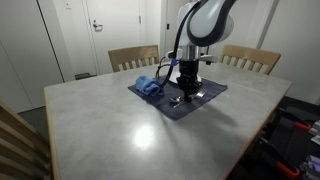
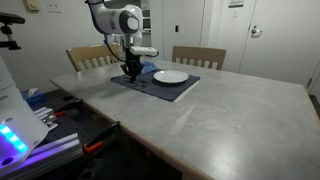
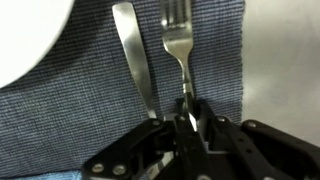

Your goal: Put the fork on the plate

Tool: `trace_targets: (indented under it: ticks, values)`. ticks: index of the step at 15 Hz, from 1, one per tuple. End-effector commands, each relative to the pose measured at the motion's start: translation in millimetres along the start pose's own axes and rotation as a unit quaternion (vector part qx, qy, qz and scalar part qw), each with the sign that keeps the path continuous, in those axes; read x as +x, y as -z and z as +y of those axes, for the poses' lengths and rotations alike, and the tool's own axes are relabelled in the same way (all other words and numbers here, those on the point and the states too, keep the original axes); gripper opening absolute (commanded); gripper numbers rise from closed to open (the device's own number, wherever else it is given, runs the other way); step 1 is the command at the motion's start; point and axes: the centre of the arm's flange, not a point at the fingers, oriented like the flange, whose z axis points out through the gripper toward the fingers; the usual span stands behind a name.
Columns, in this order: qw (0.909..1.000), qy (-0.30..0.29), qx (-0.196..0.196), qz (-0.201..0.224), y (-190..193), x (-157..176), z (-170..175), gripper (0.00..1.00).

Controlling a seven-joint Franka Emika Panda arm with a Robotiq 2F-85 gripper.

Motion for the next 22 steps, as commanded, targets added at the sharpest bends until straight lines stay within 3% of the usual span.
trace_targets:
  ticks: [1,7,15,22]
  values:
    - [1.0000,-0.001,-0.001,-0.002,-8.5,-3.7,-5.9,0.00]
    - [0.9999,-0.002,0.000,-0.012,-1.2,-7.4,-8.9,0.03]
    - [0.9988,0.041,-0.013,-0.022,18.8,-24.2,0.2,0.03]
    - [0.9968,0.059,-0.038,-0.038,45.7,-40.2,12.6,0.03]
